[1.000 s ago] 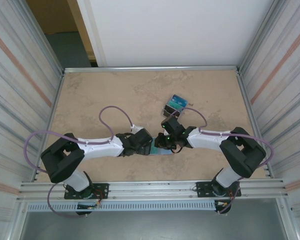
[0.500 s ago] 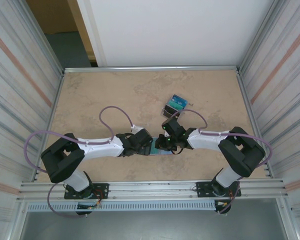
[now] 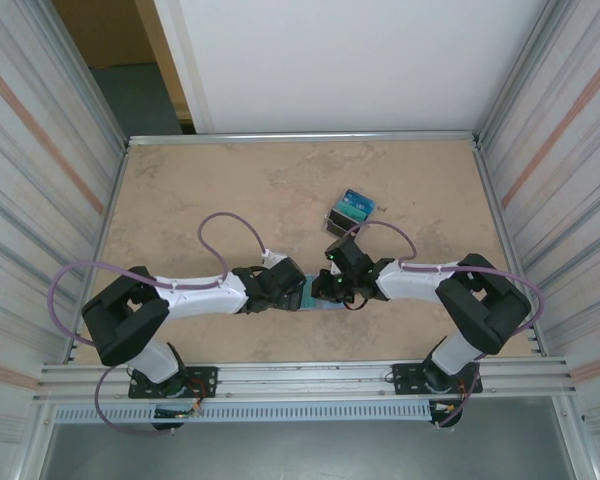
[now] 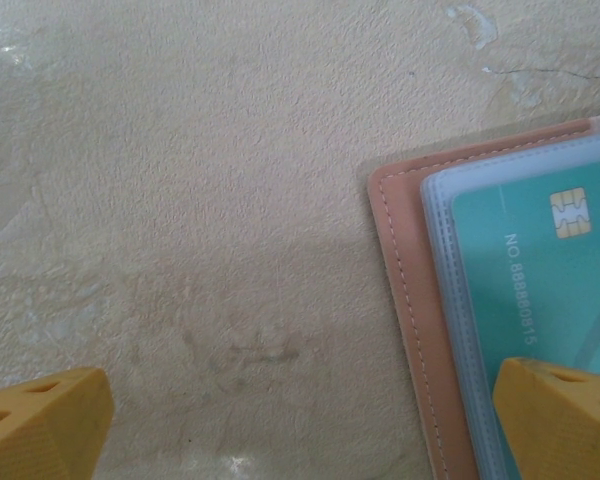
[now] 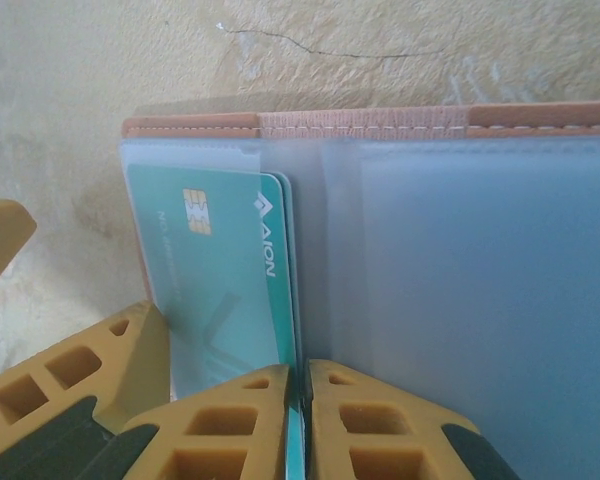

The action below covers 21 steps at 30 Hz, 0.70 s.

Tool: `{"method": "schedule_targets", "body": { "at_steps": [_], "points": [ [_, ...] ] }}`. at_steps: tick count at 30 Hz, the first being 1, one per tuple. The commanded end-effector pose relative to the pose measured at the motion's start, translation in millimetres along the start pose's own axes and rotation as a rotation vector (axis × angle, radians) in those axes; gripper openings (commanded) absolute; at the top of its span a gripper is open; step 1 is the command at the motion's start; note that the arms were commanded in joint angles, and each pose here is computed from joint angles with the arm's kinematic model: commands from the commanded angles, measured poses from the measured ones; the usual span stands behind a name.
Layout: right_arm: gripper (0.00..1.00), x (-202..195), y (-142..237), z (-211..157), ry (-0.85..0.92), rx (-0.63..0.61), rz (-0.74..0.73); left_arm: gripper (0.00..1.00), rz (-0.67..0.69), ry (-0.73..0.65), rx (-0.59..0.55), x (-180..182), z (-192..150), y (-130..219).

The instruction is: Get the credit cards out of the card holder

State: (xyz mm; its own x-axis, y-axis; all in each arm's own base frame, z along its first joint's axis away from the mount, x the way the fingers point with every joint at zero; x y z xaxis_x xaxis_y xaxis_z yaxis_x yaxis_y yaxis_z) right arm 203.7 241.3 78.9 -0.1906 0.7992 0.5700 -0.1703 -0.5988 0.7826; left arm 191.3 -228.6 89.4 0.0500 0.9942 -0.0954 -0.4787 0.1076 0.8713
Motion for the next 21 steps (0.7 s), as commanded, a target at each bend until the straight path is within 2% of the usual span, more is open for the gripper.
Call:
{"method": "schedule_targets", "body": {
  "at_steps": [1, 18, 21],
  "points": [
    [0.13, 0.5, -2.0, -3.6, -0.023, 0.013, 0.062, 0.99, 0.053, -0.035, 0.046, 6.4, -11.9, -5.4],
    [0.16, 7.1, -8.6, -1.5, -0.011, 0.018, 0.176, 0.99, 0.053, -0.05, 0.047, 2.1, -13.5, -5.0],
    [0.14, 6.0, -10.2, -0.8, -0.015, 0.018, 0.181, 0.99, 0.053, -0.05, 0.043, 2.4, -13.0, -4.0]
  ]
}}
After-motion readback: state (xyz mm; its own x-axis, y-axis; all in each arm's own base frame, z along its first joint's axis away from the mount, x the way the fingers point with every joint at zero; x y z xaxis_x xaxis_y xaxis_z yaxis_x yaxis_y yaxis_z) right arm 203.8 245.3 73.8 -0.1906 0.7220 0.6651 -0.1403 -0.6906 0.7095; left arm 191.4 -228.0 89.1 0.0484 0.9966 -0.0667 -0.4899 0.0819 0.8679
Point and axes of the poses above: each hand's point on the last joint's axis, 136 mm out from that joint toward the fingers, its own y axis back along the fingers, its own x axis along the line the jaws close on, z = x × y, the point moved 7 cm from there along y, back along the fingers, and after that the axes turned 10 degrees about y, right-handed, at the moved point
